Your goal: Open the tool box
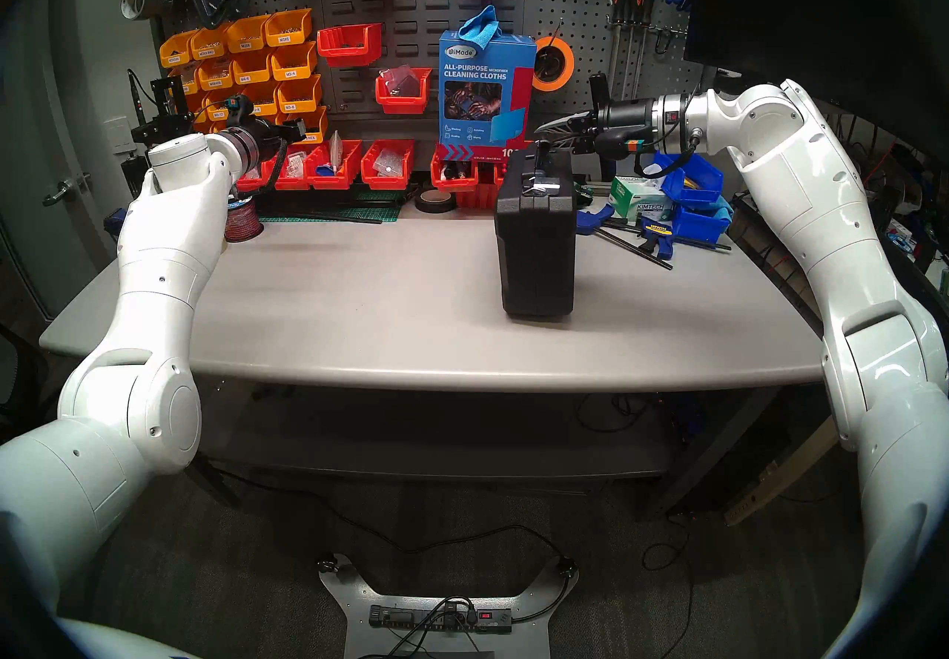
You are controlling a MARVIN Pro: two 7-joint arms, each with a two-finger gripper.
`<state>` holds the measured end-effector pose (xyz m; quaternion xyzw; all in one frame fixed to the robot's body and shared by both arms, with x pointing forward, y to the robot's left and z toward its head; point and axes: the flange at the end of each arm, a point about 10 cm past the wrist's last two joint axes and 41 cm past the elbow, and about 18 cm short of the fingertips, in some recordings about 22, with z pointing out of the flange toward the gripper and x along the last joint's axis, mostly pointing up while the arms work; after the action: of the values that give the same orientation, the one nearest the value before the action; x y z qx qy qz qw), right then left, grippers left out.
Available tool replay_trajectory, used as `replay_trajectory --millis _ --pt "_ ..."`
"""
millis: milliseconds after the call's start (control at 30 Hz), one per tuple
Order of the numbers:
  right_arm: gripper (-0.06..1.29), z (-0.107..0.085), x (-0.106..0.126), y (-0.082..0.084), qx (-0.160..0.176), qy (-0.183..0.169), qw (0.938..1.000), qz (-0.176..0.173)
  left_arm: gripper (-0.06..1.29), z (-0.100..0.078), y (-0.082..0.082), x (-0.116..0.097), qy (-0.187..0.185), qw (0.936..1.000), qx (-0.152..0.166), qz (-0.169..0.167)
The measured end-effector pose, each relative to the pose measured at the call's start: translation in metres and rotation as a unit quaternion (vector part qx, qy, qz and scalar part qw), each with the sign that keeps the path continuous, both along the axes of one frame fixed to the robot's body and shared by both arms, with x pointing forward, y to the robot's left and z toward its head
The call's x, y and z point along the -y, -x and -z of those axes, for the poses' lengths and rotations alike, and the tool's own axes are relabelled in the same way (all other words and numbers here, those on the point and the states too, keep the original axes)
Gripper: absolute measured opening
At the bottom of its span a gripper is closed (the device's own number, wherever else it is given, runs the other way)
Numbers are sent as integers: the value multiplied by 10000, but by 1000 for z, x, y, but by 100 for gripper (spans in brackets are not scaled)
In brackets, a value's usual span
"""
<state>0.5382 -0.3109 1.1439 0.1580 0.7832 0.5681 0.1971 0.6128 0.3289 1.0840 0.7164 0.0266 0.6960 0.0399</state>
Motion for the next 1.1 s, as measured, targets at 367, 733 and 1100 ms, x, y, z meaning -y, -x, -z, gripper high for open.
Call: replay_trajectory --millis 367,733,1100 --pt "-2 0 -7 6 -190 -120 9994 -258 123 0 0 0 0 10000 0 0" --pt "-2 5 7 10 -394 -366 9982 -258 123 0 0 0 0 10000 0 0" --pt "-2 11 40 16 -568 -549 9969 18 123 0 0 0 0 10000 0 0"
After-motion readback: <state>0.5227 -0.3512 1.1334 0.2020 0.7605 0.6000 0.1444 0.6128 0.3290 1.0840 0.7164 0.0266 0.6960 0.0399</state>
